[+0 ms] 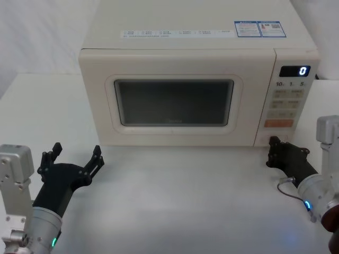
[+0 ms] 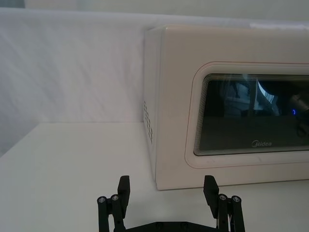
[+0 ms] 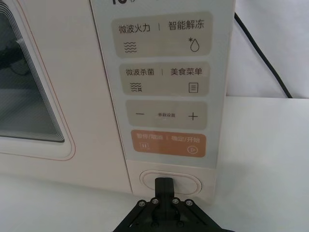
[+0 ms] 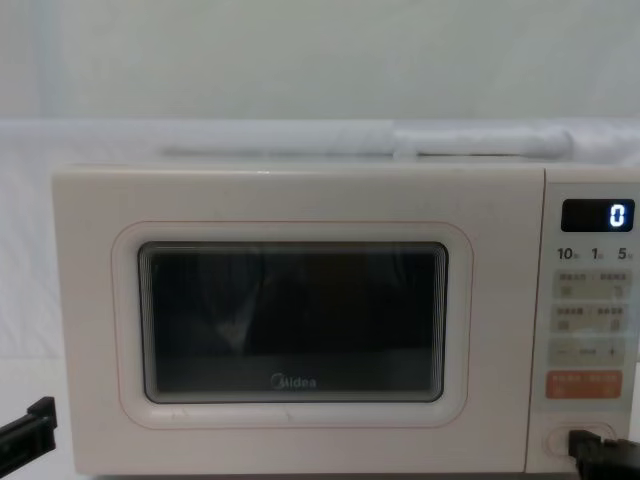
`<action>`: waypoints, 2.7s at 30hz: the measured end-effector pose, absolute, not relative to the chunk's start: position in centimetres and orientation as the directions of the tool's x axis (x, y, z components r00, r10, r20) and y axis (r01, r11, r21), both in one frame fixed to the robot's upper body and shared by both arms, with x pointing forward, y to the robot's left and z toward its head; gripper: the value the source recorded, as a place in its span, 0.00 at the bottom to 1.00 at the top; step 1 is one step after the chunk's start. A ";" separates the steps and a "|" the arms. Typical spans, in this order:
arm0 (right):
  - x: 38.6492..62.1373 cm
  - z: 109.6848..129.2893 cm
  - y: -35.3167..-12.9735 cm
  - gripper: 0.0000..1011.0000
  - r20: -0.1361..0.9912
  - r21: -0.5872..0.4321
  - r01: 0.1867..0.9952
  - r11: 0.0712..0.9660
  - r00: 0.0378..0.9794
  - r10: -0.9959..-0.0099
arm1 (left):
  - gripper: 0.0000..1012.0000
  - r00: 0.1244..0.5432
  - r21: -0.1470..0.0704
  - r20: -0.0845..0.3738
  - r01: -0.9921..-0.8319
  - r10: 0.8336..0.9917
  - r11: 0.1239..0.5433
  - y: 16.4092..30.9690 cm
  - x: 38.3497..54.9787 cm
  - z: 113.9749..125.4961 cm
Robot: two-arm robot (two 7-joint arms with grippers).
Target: Press the button to open the microwave door with one hand; close the microwave door with the other hand.
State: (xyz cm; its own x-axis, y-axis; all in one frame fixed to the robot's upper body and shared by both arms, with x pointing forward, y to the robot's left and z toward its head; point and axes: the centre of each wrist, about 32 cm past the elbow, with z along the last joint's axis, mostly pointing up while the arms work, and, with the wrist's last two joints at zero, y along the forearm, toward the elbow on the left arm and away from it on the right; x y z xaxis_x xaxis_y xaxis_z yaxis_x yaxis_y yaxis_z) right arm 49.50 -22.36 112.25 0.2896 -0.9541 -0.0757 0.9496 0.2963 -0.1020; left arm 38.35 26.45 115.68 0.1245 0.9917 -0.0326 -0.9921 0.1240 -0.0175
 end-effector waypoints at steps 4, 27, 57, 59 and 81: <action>49.6 112.2 -22.3 0.00 -0.077 -0.100 0.950 0.296 0.289 -0.954 | 0.99 0.124 -0.018 -0.033 -0.992 0.992 0.124 26.5 38.4 115.7; 49.9 112.3 -22.2 0.00 -0.055 -0.103 0.956 0.273 0.269 -0.962 | 0.99 0.124 -0.018 -0.033 -0.992 0.992 0.124 26.5 38.4 115.7; 51.4 111.6 -22.2 0.00 -0.062 -0.114 0.956 0.270 0.264 -0.962 | 0.99 0.125 -0.018 -0.033 -0.992 0.992 0.124 26.5 38.4 115.7; 51.5 111.6 -22.2 0.00 -0.062 -0.113 0.956 0.270 0.264 -0.963 | 0.99 0.124 -0.018 -0.032 -0.992 0.992 0.124 26.5 38.4 115.7; 51.4 112.1 -22.2 0.00 -0.062 -0.094 0.955 0.282 0.277 -0.959 | 0.99 0.125 -0.018 -0.033 -0.992 0.992 0.124 26.5 38.4 115.7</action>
State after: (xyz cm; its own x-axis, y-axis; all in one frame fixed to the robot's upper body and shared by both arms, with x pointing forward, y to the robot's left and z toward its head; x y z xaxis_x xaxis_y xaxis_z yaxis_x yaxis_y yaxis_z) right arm 51.43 -22.20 112.14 0.2772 -0.9588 -0.0616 0.9548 0.2821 -0.0935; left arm 38.35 26.45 115.68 0.1245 0.9917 -0.0326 -0.9921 0.1240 -0.0176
